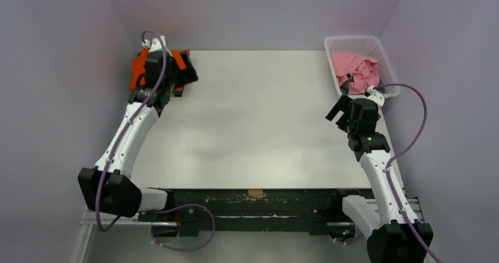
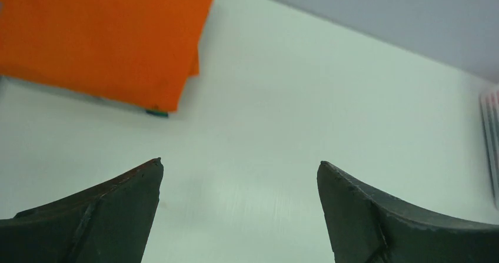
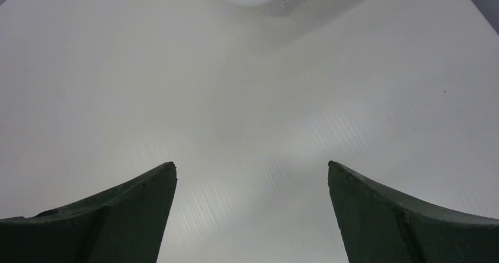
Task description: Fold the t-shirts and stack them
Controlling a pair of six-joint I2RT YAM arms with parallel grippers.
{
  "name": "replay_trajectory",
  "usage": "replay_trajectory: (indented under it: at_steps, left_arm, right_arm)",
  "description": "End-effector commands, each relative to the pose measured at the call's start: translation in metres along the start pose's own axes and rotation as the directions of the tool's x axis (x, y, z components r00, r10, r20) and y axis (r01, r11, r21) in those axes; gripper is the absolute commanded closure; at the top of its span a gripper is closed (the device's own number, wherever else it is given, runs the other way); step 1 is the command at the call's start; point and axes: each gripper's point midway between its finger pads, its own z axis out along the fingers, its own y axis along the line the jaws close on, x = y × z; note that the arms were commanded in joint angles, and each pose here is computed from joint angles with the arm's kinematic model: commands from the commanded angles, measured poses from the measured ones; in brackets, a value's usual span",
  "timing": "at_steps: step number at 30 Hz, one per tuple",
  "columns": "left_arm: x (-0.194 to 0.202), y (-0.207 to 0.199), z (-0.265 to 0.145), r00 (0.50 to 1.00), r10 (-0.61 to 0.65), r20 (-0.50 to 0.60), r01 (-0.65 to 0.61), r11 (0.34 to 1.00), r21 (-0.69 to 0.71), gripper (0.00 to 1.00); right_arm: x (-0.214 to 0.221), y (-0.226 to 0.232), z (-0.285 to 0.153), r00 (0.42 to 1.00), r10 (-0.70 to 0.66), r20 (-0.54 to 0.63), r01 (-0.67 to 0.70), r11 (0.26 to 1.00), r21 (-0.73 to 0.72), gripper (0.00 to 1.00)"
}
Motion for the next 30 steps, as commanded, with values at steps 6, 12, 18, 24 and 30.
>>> replay_trajectory:
  at_steps: [6,12,18,24,30]
  left_arm:
    - [0.164,0.015,-0.057,0.976,-0.094,-0.198,0.111,0.991,0.080,0.00]
    - [0.202,0.058,-0.088,0.976,-0.102,-0.193,0.102,0.995,-0.013,0.00]
    - [0.189,0.071,-0.104,0.989,-0.097,-0.110,0.095,0.995,-0.023,0.00]
    - [0.171,0.088,-0.094,0.999,-0.053,0.011,0.053,0.993,-0.108,0.00]
    - [0.150,0.087,-0.084,0.997,-0.003,0.074,0.012,0.991,-0.130,0.00]
  right_arm:
    - [0.001,-0.011,-0.008,0.990,0.066,0.124,-0.064,0.998,-0.024,0.01]
    - [0.022,-0.028,0.006,0.986,0.094,0.135,-0.099,0.995,0.027,0.01]
    - [0.030,-0.038,0.014,0.976,0.124,0.178,-0.134,0.990,0.044,0.01]
    - [0.014,-0.038,0.032,0.912,0.145,0.384,-0.145,0.989,-0.029,0.01]
    - [0.000,-0.025,0.042,0.904,0.037,0.426,-0.017,0.999,-0.051,0.02]
